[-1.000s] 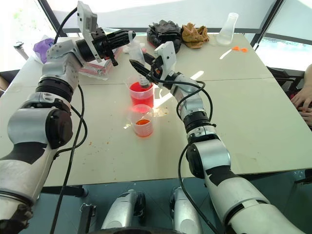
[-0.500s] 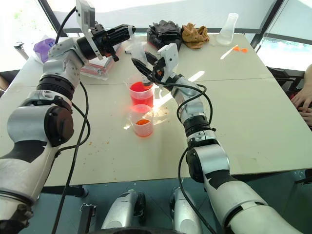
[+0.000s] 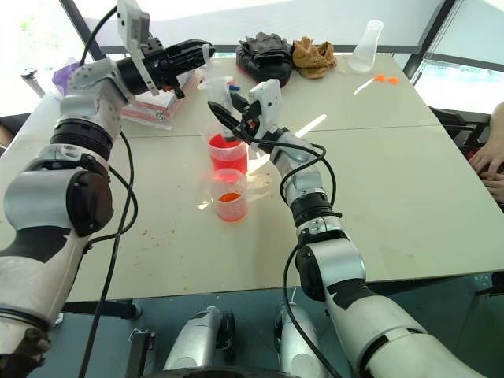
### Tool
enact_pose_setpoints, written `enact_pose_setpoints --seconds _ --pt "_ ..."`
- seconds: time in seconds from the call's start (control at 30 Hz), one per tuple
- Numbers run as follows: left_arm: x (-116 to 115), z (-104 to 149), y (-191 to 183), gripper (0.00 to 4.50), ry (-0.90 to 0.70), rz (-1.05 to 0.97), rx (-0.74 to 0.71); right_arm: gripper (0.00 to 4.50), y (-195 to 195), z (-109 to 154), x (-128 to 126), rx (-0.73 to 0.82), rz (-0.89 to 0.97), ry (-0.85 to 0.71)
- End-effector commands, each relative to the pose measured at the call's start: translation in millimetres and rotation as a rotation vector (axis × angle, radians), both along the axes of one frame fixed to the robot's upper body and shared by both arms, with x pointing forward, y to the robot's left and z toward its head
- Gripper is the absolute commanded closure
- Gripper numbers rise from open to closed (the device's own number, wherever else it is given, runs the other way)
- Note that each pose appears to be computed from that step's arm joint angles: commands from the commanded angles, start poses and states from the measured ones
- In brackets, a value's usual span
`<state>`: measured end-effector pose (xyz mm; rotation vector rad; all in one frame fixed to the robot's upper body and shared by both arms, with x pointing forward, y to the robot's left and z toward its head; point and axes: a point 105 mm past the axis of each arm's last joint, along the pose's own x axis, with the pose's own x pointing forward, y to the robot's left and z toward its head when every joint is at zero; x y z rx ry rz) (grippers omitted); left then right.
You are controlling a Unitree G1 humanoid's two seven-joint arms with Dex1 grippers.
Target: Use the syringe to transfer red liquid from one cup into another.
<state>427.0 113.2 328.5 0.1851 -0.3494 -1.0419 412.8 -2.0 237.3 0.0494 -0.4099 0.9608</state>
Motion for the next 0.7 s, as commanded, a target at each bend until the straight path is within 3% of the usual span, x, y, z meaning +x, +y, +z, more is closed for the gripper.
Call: enact_pose_setpoints --seconds 0.03,0.17,0.27,0.53,0.7 --pt "-10.3 21.2 -11.5 2.86 -0.112 -0.041 0.056 2.97 28.0 25.7 -15.3 -0.016 0.086 -0.099" --pt "-11.8 23.6 -2.5 2.21 -0.135 -0.022 0.061 2.97 20.9 38.4 -13.2 0.021 0.054 -0.123" --pt "-15.7 24.9 12.4 2.21 -0.107 -0.033 0.041 2.97 12.5 49.2 -10.2 0.048 0.019 -0.141" --pt "-28.4 -10.3 45.7 2.21 0.021 -0.063 0.16 2.97 -16.5 67.9 1.5 0.088 -0.069 -0.158" --pt "-31.5 -9.0 68.9 2.21 0.03 0.017 0.092 2.97 -31.9 79.1 1.5 0.122 -0.091 -0.168"
